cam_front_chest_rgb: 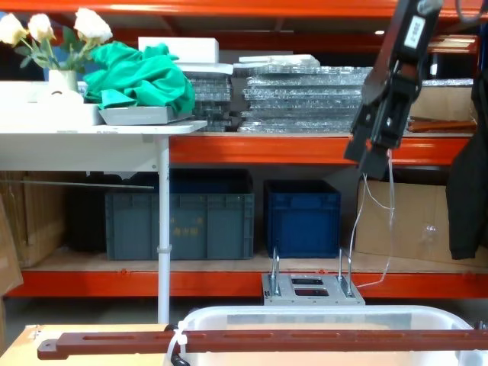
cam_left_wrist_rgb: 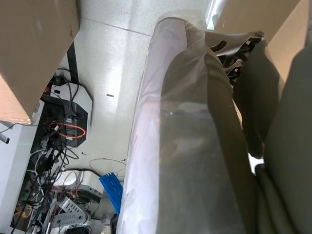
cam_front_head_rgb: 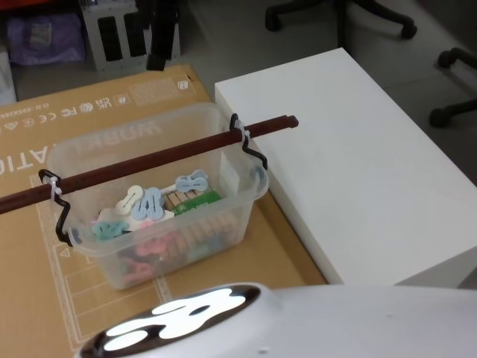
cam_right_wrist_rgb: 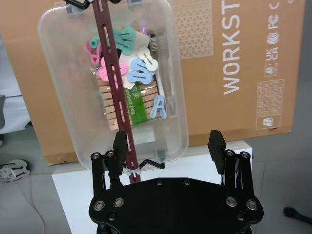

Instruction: Use one hand to grasp the basket and place it at the designated location.

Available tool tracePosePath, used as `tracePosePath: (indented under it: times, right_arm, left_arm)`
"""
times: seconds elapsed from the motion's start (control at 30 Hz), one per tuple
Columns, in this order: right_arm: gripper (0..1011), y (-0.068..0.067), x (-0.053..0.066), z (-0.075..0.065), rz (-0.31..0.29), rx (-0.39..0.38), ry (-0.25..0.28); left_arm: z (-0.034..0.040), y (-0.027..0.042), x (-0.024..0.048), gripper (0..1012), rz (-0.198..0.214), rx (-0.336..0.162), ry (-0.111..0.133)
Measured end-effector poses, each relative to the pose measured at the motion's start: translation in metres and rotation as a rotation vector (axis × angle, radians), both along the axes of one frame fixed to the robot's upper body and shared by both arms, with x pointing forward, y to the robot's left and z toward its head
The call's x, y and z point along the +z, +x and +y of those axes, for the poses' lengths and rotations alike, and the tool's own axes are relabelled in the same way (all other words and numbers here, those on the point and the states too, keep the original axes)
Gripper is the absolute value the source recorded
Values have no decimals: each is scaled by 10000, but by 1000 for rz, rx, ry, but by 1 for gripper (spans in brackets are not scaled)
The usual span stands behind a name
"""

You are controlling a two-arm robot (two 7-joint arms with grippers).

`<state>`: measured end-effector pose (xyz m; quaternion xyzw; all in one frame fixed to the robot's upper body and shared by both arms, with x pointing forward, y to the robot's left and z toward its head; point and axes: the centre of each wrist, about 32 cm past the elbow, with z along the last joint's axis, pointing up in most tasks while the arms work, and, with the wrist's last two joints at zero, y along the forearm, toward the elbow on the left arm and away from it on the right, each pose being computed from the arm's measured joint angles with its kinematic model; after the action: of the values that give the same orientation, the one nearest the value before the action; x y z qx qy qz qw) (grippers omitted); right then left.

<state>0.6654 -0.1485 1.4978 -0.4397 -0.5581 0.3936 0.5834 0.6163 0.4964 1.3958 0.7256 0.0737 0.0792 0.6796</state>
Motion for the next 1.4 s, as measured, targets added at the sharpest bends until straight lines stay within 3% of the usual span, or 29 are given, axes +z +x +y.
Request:
tracePosePath:
  times: [0.5, 0.6, 0.93, 1.13, 1.4]
  right_arm:
    - [1000, 18, -236, 104, 65, 26, -28]
    - [1000, -40, -382, 213, 100, 57, -51]
    - [1000, -169, -513, 323, 130, 104, -69]
    - [1000, -191, -572, 355, 142, 112, -73]
    - [1000, -181, -754, 389, 177, 112, -72]
  left_arm:
    - [-1, 0, 0, 0, 0, 0, 0]
    - [0, 0, 0, 0, 0, 0, 0]
    - [0, 0, 0, 0, 0, 0, 0]
    - [0, 0, 0, 0, 0, 0, 0]
    - [0, 0, 0, 0, 0, 0, 0]
